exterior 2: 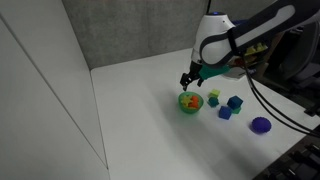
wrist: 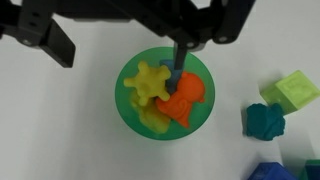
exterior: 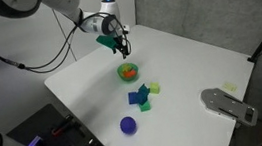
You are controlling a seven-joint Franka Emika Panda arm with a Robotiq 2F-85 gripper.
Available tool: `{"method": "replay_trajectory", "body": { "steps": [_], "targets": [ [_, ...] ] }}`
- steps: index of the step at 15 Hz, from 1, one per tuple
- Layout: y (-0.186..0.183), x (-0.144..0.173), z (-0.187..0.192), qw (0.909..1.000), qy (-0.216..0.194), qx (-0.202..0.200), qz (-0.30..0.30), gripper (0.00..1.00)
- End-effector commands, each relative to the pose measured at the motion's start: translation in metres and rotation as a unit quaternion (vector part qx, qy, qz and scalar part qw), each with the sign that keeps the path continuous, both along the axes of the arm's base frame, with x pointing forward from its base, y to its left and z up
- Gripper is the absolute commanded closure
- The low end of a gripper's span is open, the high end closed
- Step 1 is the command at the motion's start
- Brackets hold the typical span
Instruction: Transfer the yellow object from the bowl to the table
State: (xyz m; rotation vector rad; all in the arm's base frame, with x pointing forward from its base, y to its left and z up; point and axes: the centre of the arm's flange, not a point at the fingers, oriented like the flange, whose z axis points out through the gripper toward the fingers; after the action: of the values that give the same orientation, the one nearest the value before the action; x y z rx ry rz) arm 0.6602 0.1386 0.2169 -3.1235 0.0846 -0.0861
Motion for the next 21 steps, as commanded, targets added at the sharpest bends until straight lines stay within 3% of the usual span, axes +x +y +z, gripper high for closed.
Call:
{"method": "replay_trajectory", "body": {
  "steps": [1, 5, 13, 14, 21],
  "targets": [
    [-0.003, 0.045, -0.016, 0.9997, 0.015, -0.014, -0.013, 0.0],
    [-0.012, 0.065, -0.035, 0.999, 0.032, -0.02, -0.025, 0.0],
    [-0.009, 0.074, -0.081, 0.9972, 0.067, -0.024, -0.02, 0.0],
    [-0.008, 0.073, -0.084, 0.997, 0.07, -0.025, -0.018, 0.2],
    [-0.006, 0.073, -0.092, 0.9963, 0.082, -0.023, -0.012, 0.75]
  ]
}}
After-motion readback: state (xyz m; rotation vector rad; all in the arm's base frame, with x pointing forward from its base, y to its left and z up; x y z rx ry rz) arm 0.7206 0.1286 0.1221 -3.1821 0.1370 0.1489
